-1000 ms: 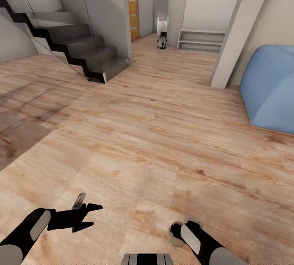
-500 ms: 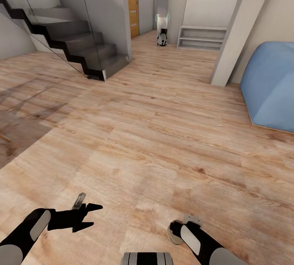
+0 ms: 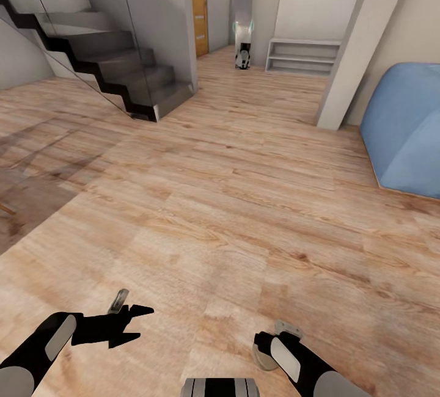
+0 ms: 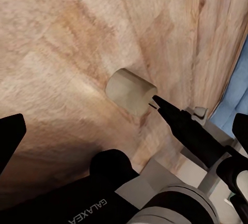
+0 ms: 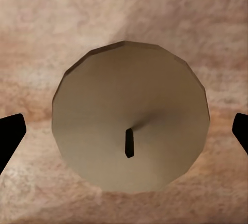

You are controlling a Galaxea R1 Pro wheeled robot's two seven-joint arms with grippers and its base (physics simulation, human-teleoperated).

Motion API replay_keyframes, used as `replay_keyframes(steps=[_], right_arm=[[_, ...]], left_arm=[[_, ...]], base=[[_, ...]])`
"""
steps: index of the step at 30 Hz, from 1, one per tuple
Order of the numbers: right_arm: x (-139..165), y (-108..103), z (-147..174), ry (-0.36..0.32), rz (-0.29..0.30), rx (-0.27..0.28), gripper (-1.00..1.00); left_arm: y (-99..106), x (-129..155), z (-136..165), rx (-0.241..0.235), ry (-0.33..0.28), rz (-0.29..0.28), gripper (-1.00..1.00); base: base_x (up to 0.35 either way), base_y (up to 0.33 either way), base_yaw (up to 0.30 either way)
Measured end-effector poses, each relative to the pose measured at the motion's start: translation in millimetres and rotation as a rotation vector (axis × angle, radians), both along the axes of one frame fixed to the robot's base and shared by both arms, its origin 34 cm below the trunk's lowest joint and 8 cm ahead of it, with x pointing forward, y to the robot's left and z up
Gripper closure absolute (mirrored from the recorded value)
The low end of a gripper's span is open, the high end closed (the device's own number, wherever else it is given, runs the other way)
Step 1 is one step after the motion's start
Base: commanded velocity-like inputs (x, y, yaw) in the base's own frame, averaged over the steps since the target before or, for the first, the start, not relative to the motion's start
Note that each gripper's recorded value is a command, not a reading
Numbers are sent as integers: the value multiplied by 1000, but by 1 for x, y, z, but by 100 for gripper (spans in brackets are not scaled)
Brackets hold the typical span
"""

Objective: Place each of the two pumpkins and all three candles from the living room inside a cabinet in the living room (use any cabinet), then make sure every cabinet is closed, and position the cauldron so it is next to a table in the living room.

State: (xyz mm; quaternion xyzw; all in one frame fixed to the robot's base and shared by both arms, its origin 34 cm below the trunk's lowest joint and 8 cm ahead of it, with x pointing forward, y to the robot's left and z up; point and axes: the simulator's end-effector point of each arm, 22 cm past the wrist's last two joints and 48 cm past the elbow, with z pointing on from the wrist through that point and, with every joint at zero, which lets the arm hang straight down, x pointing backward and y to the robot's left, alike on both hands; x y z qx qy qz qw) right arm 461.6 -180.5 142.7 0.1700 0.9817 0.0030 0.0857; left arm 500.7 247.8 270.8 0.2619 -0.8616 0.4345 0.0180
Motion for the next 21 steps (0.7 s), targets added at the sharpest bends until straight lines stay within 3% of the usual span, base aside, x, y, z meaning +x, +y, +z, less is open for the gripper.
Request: replay_keyframes(steps=[21], right_arm=[[-10,5,-11,27,1,6,-100]], left_arm=[[1,-6,-13,1,28,2,-100]], base=[[0,0,0]])
